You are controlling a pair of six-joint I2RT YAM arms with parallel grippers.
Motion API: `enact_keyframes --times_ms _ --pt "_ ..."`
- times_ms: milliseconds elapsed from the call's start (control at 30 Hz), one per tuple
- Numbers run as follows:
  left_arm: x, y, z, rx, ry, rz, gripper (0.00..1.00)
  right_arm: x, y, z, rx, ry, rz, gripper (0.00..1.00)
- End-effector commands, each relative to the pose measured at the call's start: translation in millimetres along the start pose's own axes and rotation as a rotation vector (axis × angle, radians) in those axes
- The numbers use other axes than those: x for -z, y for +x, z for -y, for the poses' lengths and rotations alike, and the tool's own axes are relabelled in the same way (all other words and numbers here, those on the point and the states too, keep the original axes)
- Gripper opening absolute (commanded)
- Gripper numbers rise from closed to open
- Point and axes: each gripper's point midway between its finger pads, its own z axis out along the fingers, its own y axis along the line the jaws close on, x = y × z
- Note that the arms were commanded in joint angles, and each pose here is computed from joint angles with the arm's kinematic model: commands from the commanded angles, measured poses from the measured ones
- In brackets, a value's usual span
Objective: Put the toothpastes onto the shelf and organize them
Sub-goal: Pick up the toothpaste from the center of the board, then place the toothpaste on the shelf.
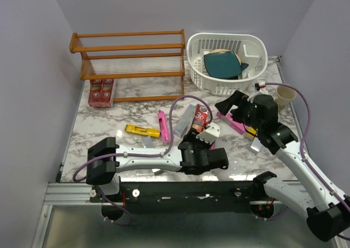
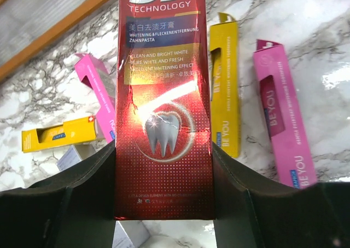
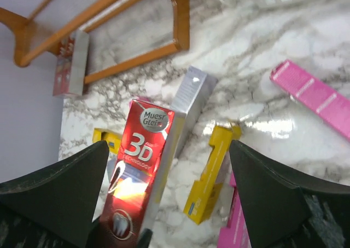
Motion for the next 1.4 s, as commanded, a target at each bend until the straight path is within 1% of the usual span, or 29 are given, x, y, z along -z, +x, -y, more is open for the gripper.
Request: enact_keyframes --times_ms 0,33,67,100,133,200,233,300,333,367,400,433,467,567,600,667,700,767,933,1133,1367 --pt "-9.1 -3.4 -37.7 0.146 0.031 -0.035 0.33 10.7 -18.9 2.8 0.115 -0.069 0.181 1.00" --pt "-5.3 -8.7 -47.9 0.194 0.051 -0.028 0.33 16.3 -24.6 -3.6 0.135 -0.108 0.218 1.00" --pt "-7.0 -6.4 -54.3 0.216 0.063 -0.043 0.33 17.3 -24.0 -3.1 0.149 -0.116 0.227 1.00" --pt "-11.0 5.6 -64.0 0.207 0.056 -0.063 0.33 16.2 -19.7 0.7 0.162 -0.119 0.228 1.00" --pt "-14.1 -0.6 -82.5 0.269 0.050 -0.055 0.33 16.6 -20.8 -0.6 0.180 -0.136 0.246 1.00" --pt "-19.6 15.5 -94.8 0.276 0.069 -0.101 0.33 16.4 -14.3 3.8 0.201 -0.148 0.250 1.00" --pt "-24.0 13.0 -114.9 0.325 0.046 -0.099 0.33 17.2 -14.2 1.6 0.222 -0.169 0.259 1.00" --pt "-29.5 25.4 -131.1 0.333 0.027 -0.130 0.33 19.3 -10.4 3.3 0.241 -0.178 0.258 1.00" --pt "-29.1 26.6 -140.4 0.332 0.023 -0.133 0.33 20.9 -9.9 -2.6 0.270 -0.218 0.268 1.00" --pt "-35.5 30.0 -156.8 0.349 -0.014 -0.147 0.33 21.2 -8.1 -1.3 0.286 -0.222 0.268 1.00" --pt "-37.9 35.8 -162.1 0.350 -0.016 -0.162 0.33 24.8 -9.7 -1.5 0.298 -0.227 0.283 1.00" --pt "-39.6 36.1 -169.4 0.345 -0.017 -0.160 0.33 23.8 -7.4 2.7 0.316 -0.218 0.287 1.00" --pt "-46.1 39.9 -185.9 0.374 -0.053 -0.176 0.33 24.8 -7.7 4.8 0.327 -0.214 0.295 1.00" --pt "-52.3 46.1 -198.8 0.398 -0.036 -0.205 0.33 28.4 -6.0 11.0 0.357 -0.207 0.318 1.00" --pt "-56.4 47.4 -210.9 0.416 -0.057 -0.212 0.33 28.6 -8.3 15.2 0.355 -0.187 0.336 1.00" --pt "-60.6 49.7 -217.0 0.408 -0.039 -0.236 0.33 29.6 -5.8 19.5 0.353 -0.185 0.350 1.00" --pt "-64.8 49.4 -232.8 0.438 -0.069 -0.247 0.33 30.4 -6.1 20.1 0.350 -0.187 0.359 1.00" --pt "-69.6 54.5 -239.1 0.433 -0.073 -0.284 0.33 32.6 -7.7 20.7 0.341 -0.192 0.384 1.00" --pt "-88.1 57.0 -269.6 0.449 -0.137 -0.278 0.33 34.2 -7.3 29.3 0.323 -0.169 0.413 1.00" --pt "-111.1 50.7 -286.7 0.456 -0.165 -0.241 0.35 35.5 -7.8 32.0 0.310 -0.165 0.430 1.00" --pt "-138.4 51.5 -310.8 0.480 -0.203 -0.230 0.38 34.5 -7.6 35.9 0.300 -0.149 0.433 1.00"
